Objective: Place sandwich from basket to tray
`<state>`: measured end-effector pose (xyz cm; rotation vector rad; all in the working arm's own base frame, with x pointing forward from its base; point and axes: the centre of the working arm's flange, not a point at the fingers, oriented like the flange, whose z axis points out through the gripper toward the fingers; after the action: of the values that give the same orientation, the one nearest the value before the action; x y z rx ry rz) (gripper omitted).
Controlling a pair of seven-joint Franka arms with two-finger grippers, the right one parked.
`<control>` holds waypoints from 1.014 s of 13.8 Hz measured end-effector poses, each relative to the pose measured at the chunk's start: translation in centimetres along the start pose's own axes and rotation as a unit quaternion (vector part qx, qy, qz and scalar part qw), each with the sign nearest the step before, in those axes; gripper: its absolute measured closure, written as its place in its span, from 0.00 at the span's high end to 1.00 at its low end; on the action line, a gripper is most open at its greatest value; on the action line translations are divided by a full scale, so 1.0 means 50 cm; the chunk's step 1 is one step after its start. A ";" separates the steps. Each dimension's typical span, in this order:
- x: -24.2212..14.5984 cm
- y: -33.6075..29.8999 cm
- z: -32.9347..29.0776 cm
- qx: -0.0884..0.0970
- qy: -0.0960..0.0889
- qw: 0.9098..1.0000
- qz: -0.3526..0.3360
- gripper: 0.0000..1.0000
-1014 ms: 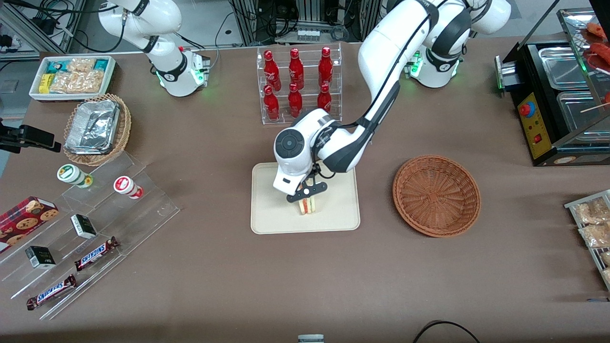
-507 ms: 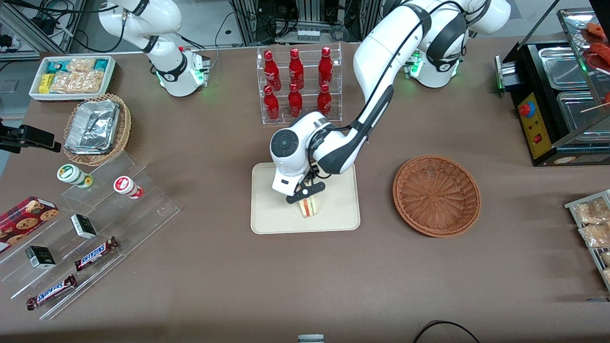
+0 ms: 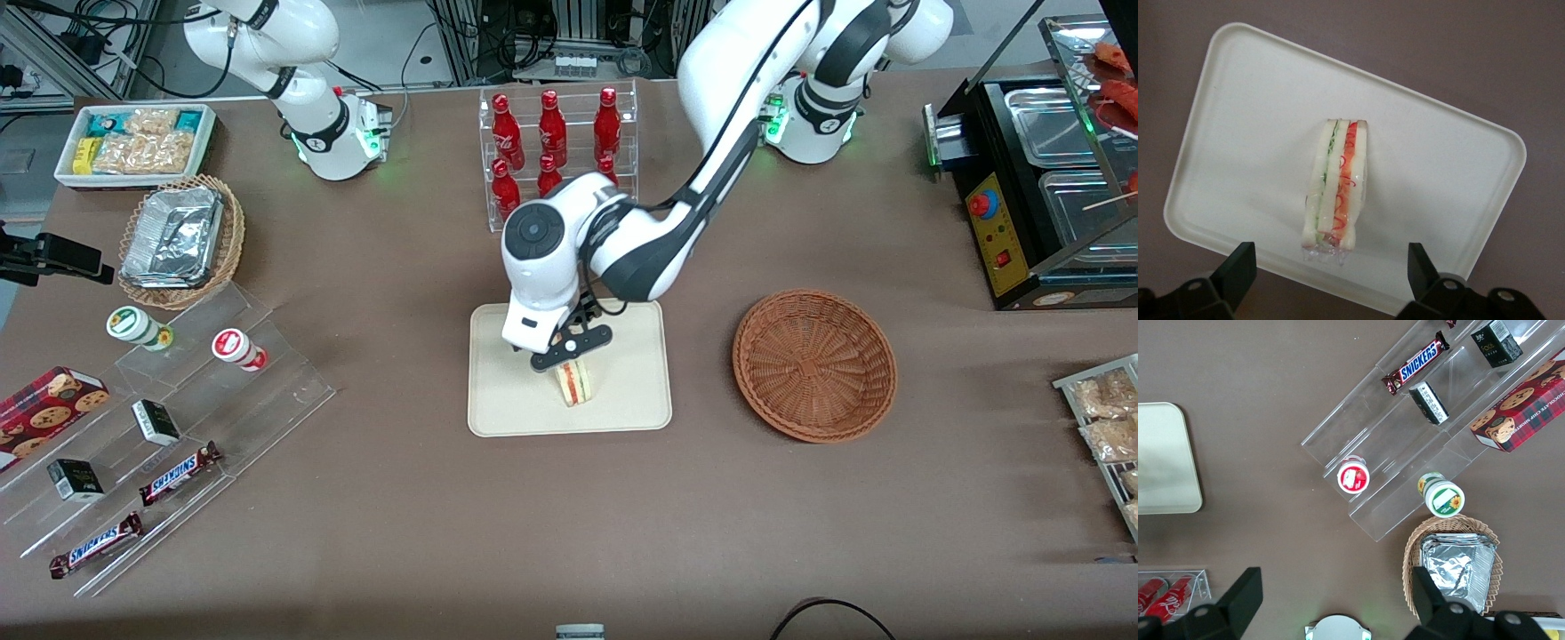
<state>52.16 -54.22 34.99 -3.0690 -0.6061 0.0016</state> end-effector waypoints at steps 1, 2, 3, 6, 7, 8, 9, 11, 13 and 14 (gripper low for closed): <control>0.008 -0.015 -0.031 0.008 -0.001 1.000 0.014 1.00; 0.018 -0.030 -0.054 0.017 -0.004 0.999 0.030 1.00; 0.033 -0.045 -0.071 0.024 -0.006 0.999 0.044 1.00; 0.128 -0.116 -0.092 0.040 -0.014 0.998 0.052 1.00; 0.161 -0.143 -0.087 0.044 -0.019 0.997 0.064 1.00; 0.186 -0.168 -0.079 0.050 -0.025 0.995 0.079 1.00; 0.208 -0.194 -0.073 0.055 -0.030 0.994 0.089 1.00; 0.251 -0.256 -0.083 0.060 -0.038 0.991 0.110 1.00; 0.291 -0.330 -0.110 0.058 -0.040 0.989 0.130 1.00; 0.306 -0.367 -0.121 0.056 -0.039 0.988 0.137 1.00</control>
<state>59.36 -31.53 41.32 -3.0256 -0.1738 0.1545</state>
